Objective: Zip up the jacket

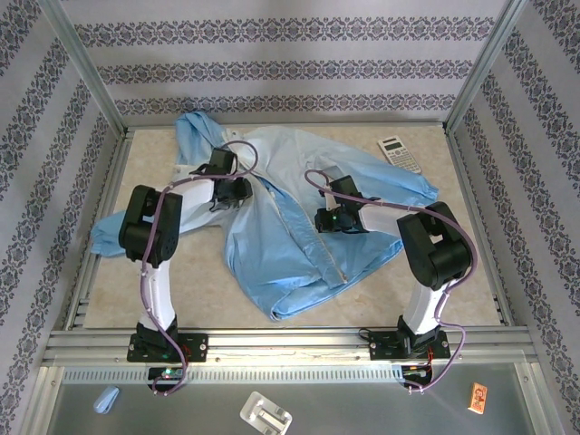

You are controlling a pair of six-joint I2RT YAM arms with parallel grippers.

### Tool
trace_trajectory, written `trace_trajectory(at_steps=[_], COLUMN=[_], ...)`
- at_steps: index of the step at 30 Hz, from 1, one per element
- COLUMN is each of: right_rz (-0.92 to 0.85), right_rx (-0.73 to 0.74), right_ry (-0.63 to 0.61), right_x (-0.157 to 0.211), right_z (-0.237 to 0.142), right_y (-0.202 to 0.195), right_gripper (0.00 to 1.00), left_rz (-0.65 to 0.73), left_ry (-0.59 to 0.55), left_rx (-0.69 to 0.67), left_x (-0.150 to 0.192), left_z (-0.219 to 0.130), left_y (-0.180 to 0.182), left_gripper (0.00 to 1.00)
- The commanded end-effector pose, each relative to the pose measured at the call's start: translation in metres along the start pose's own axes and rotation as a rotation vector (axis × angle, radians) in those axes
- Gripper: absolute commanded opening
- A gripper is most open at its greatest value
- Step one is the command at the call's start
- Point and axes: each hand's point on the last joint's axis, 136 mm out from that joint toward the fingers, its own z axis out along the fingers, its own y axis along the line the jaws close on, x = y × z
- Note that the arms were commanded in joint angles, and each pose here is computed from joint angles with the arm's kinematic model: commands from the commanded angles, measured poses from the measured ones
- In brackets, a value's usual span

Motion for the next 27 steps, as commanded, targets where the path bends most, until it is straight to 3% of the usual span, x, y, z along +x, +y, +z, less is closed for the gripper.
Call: trace_trajectory(at_steps=[1,10,14,21,27], right_rz=[0.018,0.004,-0.003,-0.014,0.002], right_rx=[-0.027,-0.045,-0.049,-0.04,-0.028], right_ry=[0.069,0.052,0.025,-0.058,-0.088], right_x=[0.018,0.009,0.002,-0.019,-0.014], right_z=[0.007,0.007,0.0,-0.037,-0.073], right_y=[0.011,0.028,0.037,0.052,0.057], right_gripper=[0.08,0.07,0.08,0.26,0.28], left_rz=[0.029,0.105,0.155,0.257,0.277], left_ry=[0.1,0.118,0.112,0.074,0.055], left_rx=[0.021,0.072,0.06,0.038,0.015], left_x=[0.017,-0.006,-0.024,-0.055,-0.048], left_z=[0.018,0.047,0.04,-0.032,-0.102], left_y=[-0.022,-0.065,-0.073,-0.085,-0.082], left_gripper=[0.36,0.32,0.33,0.45,0.52])
